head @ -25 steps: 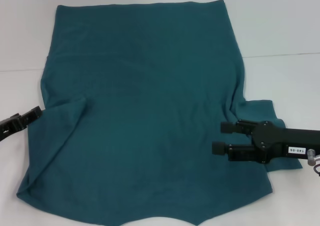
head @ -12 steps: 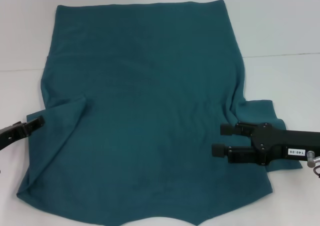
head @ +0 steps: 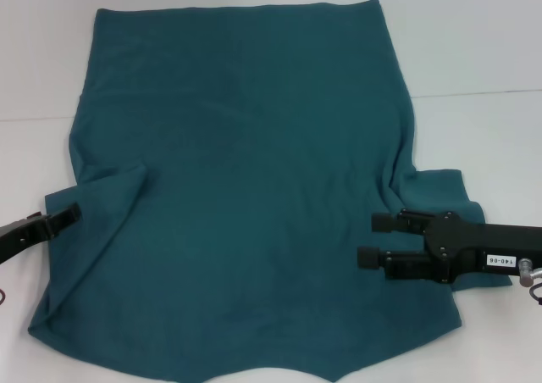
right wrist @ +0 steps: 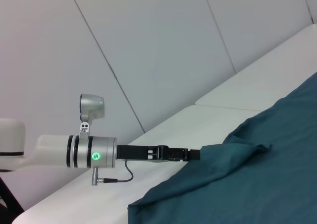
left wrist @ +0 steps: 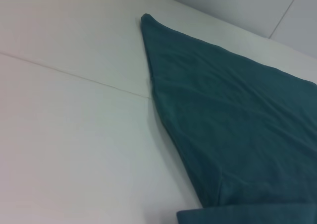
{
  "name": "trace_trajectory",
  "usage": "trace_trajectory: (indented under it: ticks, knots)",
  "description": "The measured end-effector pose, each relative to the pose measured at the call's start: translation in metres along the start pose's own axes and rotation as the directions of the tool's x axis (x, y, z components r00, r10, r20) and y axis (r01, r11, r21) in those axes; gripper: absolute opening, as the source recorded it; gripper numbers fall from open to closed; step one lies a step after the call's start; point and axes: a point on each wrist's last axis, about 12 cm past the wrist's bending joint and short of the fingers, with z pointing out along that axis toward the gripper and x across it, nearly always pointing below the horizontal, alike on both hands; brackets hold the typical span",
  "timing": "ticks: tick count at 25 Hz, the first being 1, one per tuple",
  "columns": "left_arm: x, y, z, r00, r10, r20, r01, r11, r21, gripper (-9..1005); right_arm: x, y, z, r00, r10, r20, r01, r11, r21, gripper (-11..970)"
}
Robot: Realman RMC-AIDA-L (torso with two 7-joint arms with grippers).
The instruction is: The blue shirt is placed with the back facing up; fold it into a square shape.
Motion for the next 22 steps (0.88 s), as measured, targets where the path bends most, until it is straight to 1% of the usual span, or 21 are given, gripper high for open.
trace_trajectory:
  ticks: [9, 18, 22]
  knots:
    - [0.0017, -0.0026, 0.0013, 1.000, 0.021, -0.022, -0.021, 1.000, 0.010, 699, 0.0000, 0.0001, 0.0000, 1.000, 0.000, 0.000, 0.000, 1.000, -0.001, 916]
    - [-0.0011, -0.0047, 0.0014, 0.999, 0.026, -0.018, -0.026, 0.999, 0.026, 692, 0.0005, 0.0003, -0.0004, 1.000, 0.001, 0.000, -0.001, 1.000, -0.001, 916]
    - [-0.0006, -0.0063, 0.0025, 0.998, 0.047, -0.031, -0.046, 0.999, 0.028, 689, 0.0005, 0.0003, -0.0004, 1.000, 0.001, 0.000, -0.001, 1.000, -0.001, 916]
